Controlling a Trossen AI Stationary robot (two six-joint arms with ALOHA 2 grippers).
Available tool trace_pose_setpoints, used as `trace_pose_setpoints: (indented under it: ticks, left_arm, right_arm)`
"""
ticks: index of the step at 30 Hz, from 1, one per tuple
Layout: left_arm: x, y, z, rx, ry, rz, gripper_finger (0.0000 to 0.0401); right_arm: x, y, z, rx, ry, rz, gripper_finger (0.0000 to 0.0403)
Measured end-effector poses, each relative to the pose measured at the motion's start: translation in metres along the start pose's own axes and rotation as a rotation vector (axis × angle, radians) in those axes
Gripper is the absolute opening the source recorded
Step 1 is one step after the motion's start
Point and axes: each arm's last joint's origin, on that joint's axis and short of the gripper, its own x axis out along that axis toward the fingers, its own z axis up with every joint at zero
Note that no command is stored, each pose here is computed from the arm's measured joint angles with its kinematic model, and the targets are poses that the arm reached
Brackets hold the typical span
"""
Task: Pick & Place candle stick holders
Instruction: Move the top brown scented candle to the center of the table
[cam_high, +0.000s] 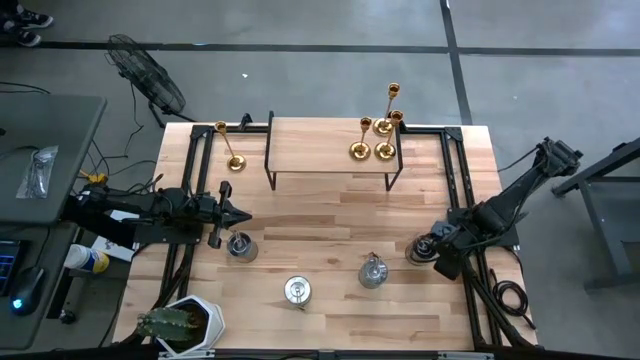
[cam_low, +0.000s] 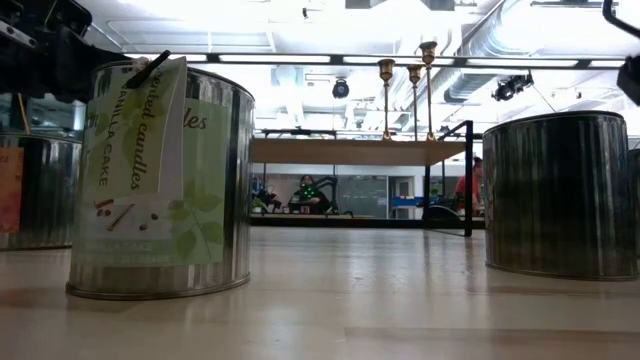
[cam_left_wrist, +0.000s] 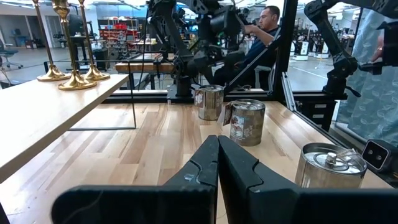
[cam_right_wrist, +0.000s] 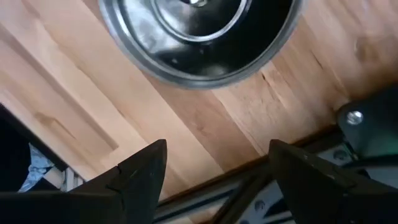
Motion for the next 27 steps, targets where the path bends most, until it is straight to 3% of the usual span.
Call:
trace_pose_setpoints:
  ticks: [5, 14, 27]
  left_arm:
    - [0.000, 0.000, 0.000, 0.000, 0.000, 0.001, 0.0000]
    - [0.000, 0.000, 0.000, 0.000, 0.000, 0.003, 0.0000]
    - [0.000, 0.000, 0.000, 0.000, 0.000, 0.002, 0.0000]
  right_arm:
    - [0.012, -0.004, 0.002, -0.016, -0.008, 0.003, 0.0275]
    - [0.019, 0.000, 0.010, -0.226, -0.150, 0.005, 0.0275]
    - [0.042, 0.025, 0.049, -0.382, -0.296, 0.001, 0.0275]
